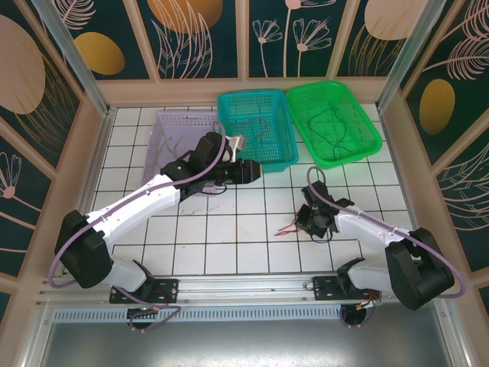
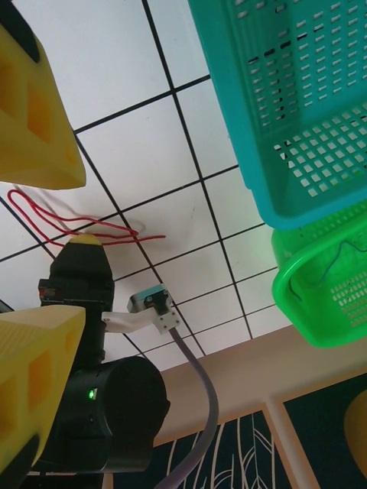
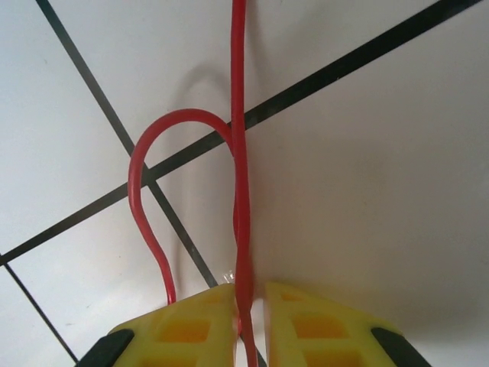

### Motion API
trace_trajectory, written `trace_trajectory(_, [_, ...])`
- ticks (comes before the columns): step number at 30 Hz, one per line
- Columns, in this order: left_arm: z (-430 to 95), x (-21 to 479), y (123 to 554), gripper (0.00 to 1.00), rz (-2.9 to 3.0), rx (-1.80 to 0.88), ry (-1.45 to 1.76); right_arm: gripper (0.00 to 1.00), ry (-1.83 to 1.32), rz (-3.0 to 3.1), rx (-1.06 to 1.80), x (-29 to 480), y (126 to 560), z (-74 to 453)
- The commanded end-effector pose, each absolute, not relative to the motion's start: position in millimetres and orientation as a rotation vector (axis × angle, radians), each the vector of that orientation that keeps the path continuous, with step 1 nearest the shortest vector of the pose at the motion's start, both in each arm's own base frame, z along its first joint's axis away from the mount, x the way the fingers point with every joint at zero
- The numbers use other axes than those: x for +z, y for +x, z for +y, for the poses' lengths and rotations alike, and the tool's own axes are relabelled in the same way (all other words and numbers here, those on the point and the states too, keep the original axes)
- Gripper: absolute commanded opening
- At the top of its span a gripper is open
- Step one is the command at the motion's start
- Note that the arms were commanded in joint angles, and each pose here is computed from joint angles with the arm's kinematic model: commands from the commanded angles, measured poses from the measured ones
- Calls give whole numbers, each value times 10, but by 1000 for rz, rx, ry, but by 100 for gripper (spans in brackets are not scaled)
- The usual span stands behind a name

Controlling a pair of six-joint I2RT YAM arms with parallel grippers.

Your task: Untangle the cables

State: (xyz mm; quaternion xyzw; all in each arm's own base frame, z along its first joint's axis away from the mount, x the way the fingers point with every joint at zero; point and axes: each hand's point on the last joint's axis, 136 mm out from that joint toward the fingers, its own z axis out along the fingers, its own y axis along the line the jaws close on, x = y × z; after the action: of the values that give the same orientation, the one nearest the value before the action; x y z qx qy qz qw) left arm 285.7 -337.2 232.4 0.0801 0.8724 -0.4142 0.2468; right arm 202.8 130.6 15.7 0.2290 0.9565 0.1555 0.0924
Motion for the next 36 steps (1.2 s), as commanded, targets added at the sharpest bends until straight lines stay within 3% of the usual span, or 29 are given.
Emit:
trace_trajectory(1, [-3409, 2432, 2842, 45, 2342, -1180, 224, 18, 650, 2856, 441, 118, 2037, 1287])
trace_trajectory(11, [-3415, 2425, 2843, 44, 2342, -1188, 214, 0, 606, 2823, 424, 227, 2150, 1297])
trace_trajectory(18, [-3476, 2414, 2831, 47, 2345, -1248, 195, 0, 425, 2695, 436, 873, 2422, 1397])
trace_trajectory(26, [-3751, 2508, 2790, 54, 2300, -1412, 318, 0, -92, 2525, 588, 1719, 2687, 1808])
trace_trajectory(36, [-3975, 2329, 2636, 55, 2311, -1456, 539, 0, -299, 2484, 714, 2009, 2703, 2084])
